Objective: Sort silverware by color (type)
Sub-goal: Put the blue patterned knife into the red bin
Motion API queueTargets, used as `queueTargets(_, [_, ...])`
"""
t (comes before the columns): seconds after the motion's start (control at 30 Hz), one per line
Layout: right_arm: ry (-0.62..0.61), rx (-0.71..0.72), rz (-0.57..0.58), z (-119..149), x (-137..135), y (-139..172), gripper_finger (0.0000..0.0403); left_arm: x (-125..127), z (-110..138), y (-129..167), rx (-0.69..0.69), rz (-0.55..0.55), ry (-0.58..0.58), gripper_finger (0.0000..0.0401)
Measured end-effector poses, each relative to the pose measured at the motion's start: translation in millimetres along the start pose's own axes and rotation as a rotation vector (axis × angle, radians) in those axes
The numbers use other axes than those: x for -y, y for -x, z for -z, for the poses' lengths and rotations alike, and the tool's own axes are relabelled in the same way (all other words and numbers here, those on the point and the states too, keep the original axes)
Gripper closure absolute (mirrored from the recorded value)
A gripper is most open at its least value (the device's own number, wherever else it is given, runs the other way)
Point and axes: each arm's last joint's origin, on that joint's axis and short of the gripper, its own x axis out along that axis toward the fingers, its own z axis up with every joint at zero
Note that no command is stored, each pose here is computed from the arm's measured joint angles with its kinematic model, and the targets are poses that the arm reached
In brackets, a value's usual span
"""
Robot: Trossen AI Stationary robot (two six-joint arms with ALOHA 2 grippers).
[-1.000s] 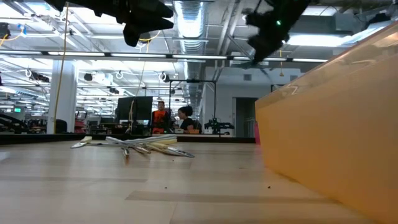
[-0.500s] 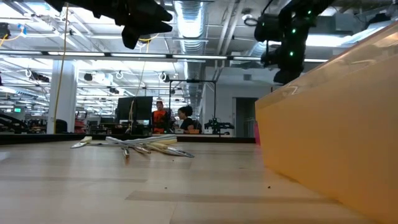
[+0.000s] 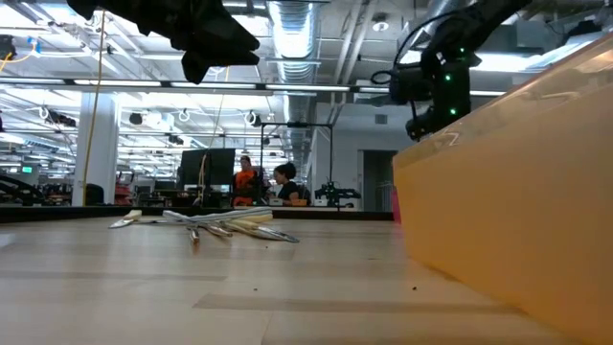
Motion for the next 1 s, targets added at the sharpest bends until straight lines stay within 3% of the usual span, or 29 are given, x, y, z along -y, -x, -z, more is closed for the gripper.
queueTargets(0.3, [-0.023,-0.098,-0.098,27,5,-39,0.0383,0,0,0,0.001,-0.001,-0.012,0.0285])
queueTargets(0.47, [-0.056,-0.024,-0.124,24,6,-50,0.0384,-1,-1,0,0.015,-0.043,-0.016,0.0285])
queueTargets(0.7, [-0.004,0.006,-0.141,22,7,-50,0.0384,-2,-1,0,0.027,-0.085,-0.016,0.0285])
queueTargets(1.0, [-0.042,0.092,-0.260,21,14,-56,0.0384,-3,-1,0,0.032,-0.100,0.000,0.0285])
